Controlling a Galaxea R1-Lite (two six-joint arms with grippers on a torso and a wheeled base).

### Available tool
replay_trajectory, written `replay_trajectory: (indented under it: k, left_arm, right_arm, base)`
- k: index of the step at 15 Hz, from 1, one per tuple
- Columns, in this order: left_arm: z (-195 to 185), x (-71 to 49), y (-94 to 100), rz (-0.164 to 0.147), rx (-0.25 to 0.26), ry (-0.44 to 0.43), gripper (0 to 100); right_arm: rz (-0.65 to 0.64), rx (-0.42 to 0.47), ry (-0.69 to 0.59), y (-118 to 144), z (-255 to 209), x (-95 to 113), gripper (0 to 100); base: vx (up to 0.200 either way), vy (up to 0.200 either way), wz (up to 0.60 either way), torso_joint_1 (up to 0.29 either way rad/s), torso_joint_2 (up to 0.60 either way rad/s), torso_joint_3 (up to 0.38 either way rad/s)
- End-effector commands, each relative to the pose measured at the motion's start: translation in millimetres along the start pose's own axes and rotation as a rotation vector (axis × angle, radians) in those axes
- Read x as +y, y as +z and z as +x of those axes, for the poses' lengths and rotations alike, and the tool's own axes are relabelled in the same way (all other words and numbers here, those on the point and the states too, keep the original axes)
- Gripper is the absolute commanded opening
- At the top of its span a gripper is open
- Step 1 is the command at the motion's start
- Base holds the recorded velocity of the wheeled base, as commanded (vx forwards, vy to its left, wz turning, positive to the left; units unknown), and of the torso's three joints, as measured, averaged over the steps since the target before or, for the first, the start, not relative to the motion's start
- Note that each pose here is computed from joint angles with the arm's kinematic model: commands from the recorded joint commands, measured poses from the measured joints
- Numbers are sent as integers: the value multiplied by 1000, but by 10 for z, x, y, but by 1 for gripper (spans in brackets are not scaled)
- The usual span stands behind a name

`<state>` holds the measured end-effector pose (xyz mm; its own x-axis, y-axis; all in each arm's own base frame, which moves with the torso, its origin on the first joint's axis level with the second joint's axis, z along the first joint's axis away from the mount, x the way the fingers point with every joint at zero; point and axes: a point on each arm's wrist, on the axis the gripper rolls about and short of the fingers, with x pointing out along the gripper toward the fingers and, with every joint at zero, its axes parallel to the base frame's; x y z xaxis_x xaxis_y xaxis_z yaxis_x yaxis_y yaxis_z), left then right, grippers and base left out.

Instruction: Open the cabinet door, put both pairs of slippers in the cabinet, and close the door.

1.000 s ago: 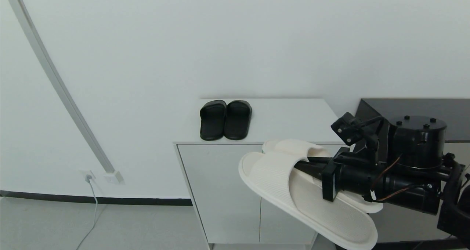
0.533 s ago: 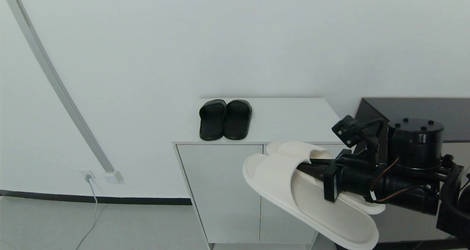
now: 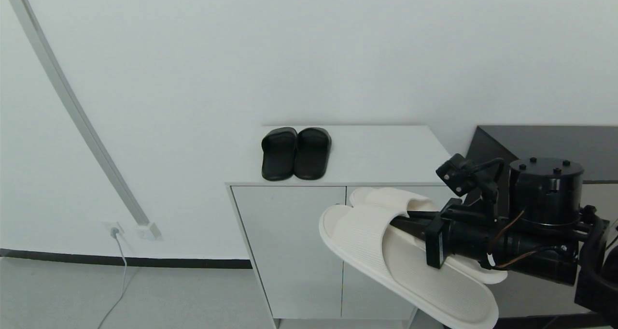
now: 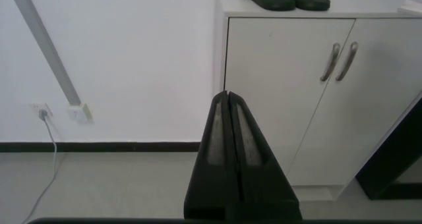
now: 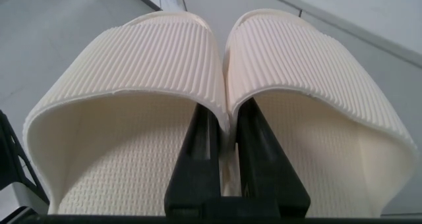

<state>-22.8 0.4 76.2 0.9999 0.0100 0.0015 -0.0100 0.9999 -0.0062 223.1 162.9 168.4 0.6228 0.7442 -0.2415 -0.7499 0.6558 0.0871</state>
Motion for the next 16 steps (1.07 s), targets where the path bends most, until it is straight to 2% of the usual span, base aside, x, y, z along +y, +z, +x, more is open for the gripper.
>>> replay_trajectory:
  k: [1,9,10,16]
  left_arm:
    - [0,0,-1,0,0,1,0]
    - [0,-1,-1,0,0,-2,0]
    - [0,0,-1,0,0,-1,100]
    - [0,0,-1,0,0,-1,100]
  right_arm:
    - [1,7,1,-19,1,1,0]
    - [-10,26,11,-105,-27,44,0]
    - [-9,29,10,-111,-21,42,0]
    - [-12,29,13,-115,-31,57,0]
  base:
    - [0,0,0,-203,505,286]
    - [0,0,0,-220,536,312]
    - [0,0,0,-198,520,325]
    - [0,0,0,-181,498,320]
